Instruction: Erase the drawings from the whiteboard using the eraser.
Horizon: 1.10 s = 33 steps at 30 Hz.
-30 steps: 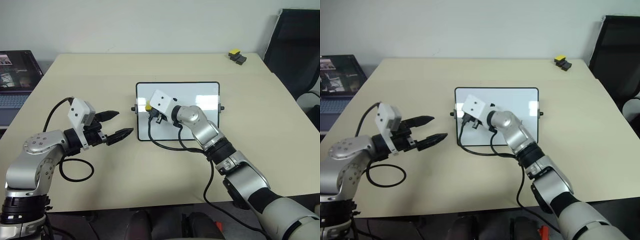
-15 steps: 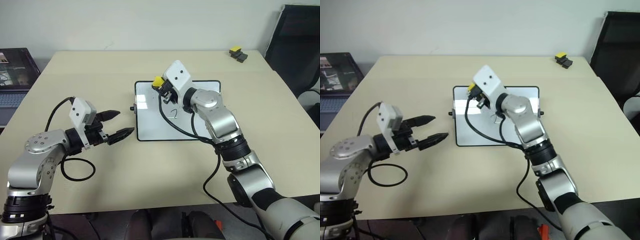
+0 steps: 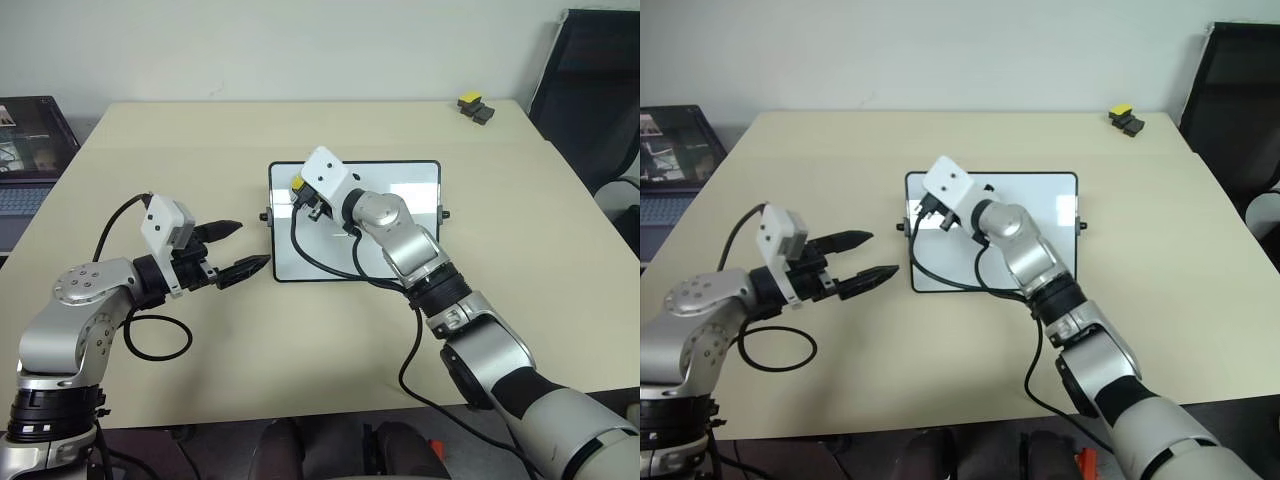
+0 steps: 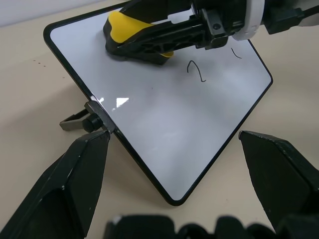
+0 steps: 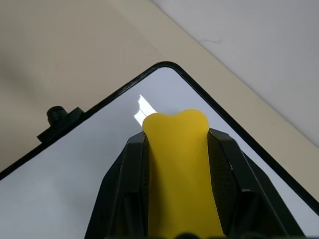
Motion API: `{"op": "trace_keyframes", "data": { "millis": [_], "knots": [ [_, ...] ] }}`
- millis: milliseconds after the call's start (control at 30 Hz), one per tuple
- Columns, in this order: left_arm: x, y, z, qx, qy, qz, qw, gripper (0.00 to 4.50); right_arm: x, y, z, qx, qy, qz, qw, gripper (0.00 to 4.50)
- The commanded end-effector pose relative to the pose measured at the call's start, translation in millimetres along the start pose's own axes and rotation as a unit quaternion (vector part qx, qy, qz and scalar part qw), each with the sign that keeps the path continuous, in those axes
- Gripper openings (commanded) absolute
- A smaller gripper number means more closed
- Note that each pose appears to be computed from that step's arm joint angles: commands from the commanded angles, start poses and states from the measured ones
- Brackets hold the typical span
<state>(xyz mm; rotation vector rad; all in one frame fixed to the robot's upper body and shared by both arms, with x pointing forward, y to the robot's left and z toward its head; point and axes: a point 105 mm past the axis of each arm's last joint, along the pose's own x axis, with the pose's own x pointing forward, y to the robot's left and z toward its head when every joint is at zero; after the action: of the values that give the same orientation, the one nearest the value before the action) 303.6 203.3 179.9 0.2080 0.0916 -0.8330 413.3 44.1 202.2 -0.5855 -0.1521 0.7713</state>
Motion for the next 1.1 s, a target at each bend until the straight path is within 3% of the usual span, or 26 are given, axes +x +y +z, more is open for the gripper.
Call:
{"op": "trace_keyframes", "data": {
  "millis": [33, 333, 567, 900, 1100],
  "knots": [
    [0.6, -2.8, 11.9, 0.022, -0.015, -0.009, 1.0, 4.5, 1.9, 4.6, -5.3, -0.012, 0.001, 0.01, 1.0, 1.3],
    [1.4, -2.8, 12.7, 0.022, -0.014, -0.012, 1.0, 4.5, -2.2, 38.5, -46.9, -0.003, 0.054, 0.069, 0.996, 1.3],
    [2.3, -2.7, 12.9, 0.023, -0.014, -0.014, 1.0, 4.5, -5.1, 51.5, -58.2, 0.005, 0.068, 0.085, 0.994, 1.3],
    [3.7, -2.3, 12.6, 0.022, -0.015, -0.013, 1.0, 4.5, -8.2, 20.5, -15.3, 0.017, 0.008, 0.04, 0.999, 1.3],
    [4.5, -3.5, 11.9, 0.02, -0.016, -0.015, 1.0, 4.5, -10.9, -9.2, 0.0, -0.03, 0.001, -0.011, 1.0, 1.3]
  ]
}}
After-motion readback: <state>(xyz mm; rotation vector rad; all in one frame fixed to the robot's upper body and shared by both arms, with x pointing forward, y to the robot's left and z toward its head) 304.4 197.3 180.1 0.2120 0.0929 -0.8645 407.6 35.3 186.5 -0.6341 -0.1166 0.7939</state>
